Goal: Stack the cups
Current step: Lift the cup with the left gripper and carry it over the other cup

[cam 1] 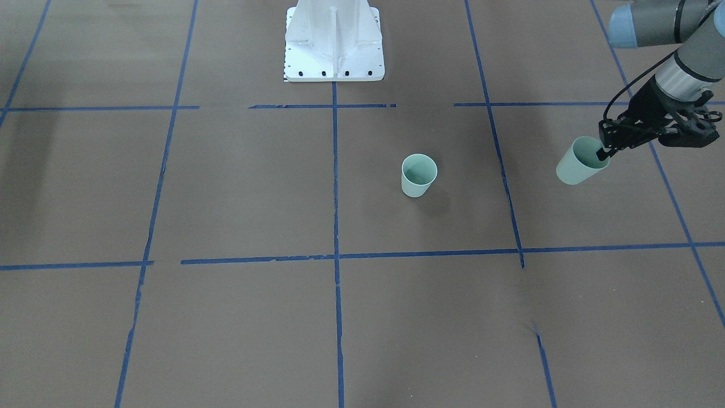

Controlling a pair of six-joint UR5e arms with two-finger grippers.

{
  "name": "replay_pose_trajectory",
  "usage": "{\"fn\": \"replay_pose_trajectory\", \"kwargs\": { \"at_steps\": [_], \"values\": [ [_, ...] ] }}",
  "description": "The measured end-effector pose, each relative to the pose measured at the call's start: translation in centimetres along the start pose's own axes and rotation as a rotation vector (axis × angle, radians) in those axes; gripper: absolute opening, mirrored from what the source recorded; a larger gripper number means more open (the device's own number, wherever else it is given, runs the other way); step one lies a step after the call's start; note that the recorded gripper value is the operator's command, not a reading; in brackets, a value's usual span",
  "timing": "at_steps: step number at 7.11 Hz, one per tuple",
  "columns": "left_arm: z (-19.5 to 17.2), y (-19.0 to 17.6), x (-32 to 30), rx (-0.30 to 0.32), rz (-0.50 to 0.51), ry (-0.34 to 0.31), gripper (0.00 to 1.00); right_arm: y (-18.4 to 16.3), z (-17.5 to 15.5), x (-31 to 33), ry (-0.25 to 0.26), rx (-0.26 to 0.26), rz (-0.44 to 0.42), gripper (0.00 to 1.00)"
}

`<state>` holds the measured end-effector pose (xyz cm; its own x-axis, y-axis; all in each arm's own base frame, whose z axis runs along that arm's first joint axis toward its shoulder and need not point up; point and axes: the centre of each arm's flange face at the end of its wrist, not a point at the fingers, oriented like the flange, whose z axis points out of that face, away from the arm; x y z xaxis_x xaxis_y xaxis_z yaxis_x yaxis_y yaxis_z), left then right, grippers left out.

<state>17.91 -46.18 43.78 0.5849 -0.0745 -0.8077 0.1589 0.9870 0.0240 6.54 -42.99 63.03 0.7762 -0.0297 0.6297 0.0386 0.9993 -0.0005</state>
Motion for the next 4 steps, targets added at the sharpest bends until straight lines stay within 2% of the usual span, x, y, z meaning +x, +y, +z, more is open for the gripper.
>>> {"fn": "replay_pose_trajectory", "kwargs": {
  "at_steps": [2, 4],
  "values": [
    [-0.6, -0.9, 9.2, -0.007, -0.129, 0.064, 0.00, 0.0, 0.0, 0.0, 0.000, 0.000, 0.000, 1.00],
    [0.9, -0.2, 17.6, -0.029, -0.218, 0.052, 0.00, 0.0, 0.0, 0.0, 0.000, 0.000, 0.000, 1.00]
  ]
}}
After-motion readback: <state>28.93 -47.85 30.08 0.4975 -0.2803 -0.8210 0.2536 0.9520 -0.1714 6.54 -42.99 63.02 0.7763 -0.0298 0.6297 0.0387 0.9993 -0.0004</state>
